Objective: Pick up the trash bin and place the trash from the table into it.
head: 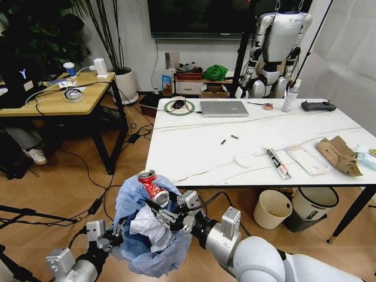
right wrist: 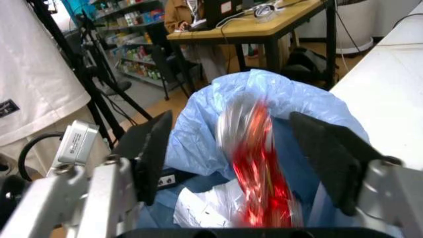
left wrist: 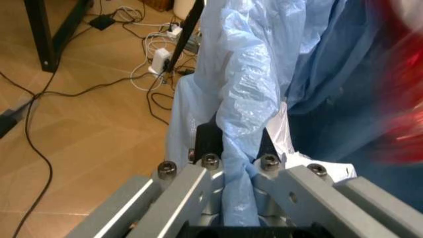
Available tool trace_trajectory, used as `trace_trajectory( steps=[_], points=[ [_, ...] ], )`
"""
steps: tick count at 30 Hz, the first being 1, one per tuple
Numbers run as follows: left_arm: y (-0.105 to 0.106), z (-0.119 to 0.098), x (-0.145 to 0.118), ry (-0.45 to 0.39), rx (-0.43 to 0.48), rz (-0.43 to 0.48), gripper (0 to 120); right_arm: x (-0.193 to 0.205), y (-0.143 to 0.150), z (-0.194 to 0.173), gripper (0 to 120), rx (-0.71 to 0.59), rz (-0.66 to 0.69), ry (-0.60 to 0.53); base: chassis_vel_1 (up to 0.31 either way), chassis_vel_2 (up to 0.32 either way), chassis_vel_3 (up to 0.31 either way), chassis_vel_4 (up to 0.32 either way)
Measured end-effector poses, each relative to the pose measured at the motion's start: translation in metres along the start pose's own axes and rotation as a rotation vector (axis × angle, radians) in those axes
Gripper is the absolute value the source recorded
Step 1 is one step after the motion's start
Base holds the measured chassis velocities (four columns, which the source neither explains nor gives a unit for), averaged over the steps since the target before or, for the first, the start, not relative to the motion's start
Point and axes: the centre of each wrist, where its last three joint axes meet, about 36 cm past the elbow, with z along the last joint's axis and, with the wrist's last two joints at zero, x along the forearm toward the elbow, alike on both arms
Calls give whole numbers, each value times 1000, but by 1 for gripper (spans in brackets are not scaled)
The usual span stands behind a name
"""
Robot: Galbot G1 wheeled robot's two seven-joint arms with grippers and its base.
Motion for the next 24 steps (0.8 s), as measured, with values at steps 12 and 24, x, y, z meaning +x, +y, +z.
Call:
trace_trajectory(
  steps=[12, 24],
  points=[
    [0, 1, -2, 2, 3, 0, 0, -2, -1, 0, 100, 11, 15, -8, 0, 0, 0, 0],
    [-3, 3, -3, 16, 0, 32, 0, -12, -100, -60, 100, -41, 22, -183, 0, 0, 0, 0]
  ],
)
